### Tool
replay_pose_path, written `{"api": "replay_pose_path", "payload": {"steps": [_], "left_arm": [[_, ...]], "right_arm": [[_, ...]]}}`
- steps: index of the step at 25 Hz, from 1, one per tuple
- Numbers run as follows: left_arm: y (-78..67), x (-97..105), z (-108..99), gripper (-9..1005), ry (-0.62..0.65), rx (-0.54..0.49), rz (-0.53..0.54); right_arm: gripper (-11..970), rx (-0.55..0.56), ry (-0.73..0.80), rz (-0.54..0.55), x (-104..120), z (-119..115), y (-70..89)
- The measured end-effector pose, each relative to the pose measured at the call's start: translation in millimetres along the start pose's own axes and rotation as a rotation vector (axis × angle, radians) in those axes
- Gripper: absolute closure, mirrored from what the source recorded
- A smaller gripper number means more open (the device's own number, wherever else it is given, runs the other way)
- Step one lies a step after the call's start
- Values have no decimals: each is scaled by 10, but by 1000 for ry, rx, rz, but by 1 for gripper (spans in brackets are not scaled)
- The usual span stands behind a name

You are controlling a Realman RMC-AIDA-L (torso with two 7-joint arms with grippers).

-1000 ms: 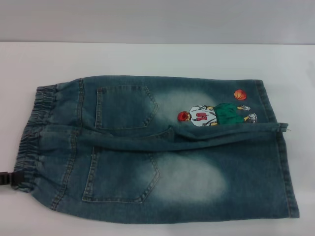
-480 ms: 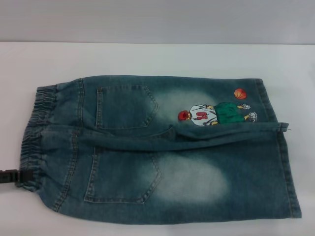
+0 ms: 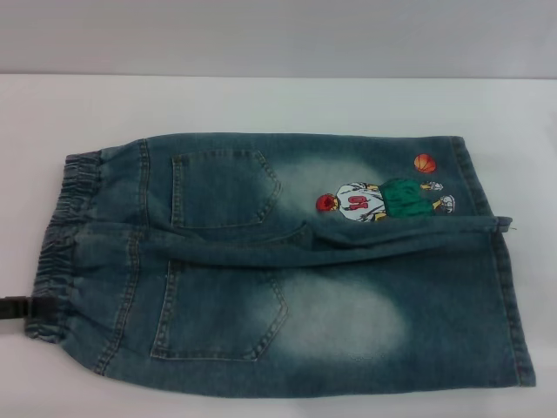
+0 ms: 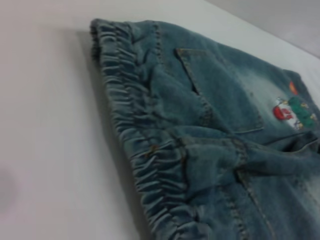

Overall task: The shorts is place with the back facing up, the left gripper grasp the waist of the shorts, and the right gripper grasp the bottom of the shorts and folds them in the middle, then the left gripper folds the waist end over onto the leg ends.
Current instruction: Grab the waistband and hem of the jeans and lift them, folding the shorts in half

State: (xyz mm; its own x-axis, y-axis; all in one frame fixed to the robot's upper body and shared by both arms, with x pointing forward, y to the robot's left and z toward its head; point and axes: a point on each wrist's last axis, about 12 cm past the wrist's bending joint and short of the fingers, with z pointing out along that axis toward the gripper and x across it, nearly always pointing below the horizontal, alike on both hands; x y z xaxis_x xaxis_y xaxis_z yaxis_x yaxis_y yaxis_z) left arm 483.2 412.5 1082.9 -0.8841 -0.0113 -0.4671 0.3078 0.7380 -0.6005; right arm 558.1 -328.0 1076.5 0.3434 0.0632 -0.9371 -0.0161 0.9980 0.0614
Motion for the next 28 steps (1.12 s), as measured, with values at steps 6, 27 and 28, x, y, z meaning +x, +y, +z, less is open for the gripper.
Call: {"api": "replay_pose_path", "payload": {"steps": [6, 27, 28], "left_arm": [[17, -53, -16, 228, 30, -26, -5], [-4, -167, 30, 233, 76, -44, 8], [-3, -167, 29, 234, 76, -44, 8]], "right_arm": [[153, -1, -1, -1, -4, 17, 4], [154, -3, 4, -7, 0, 45, 15], [154, -3, 4, -7, 0, 44, 15]]}}
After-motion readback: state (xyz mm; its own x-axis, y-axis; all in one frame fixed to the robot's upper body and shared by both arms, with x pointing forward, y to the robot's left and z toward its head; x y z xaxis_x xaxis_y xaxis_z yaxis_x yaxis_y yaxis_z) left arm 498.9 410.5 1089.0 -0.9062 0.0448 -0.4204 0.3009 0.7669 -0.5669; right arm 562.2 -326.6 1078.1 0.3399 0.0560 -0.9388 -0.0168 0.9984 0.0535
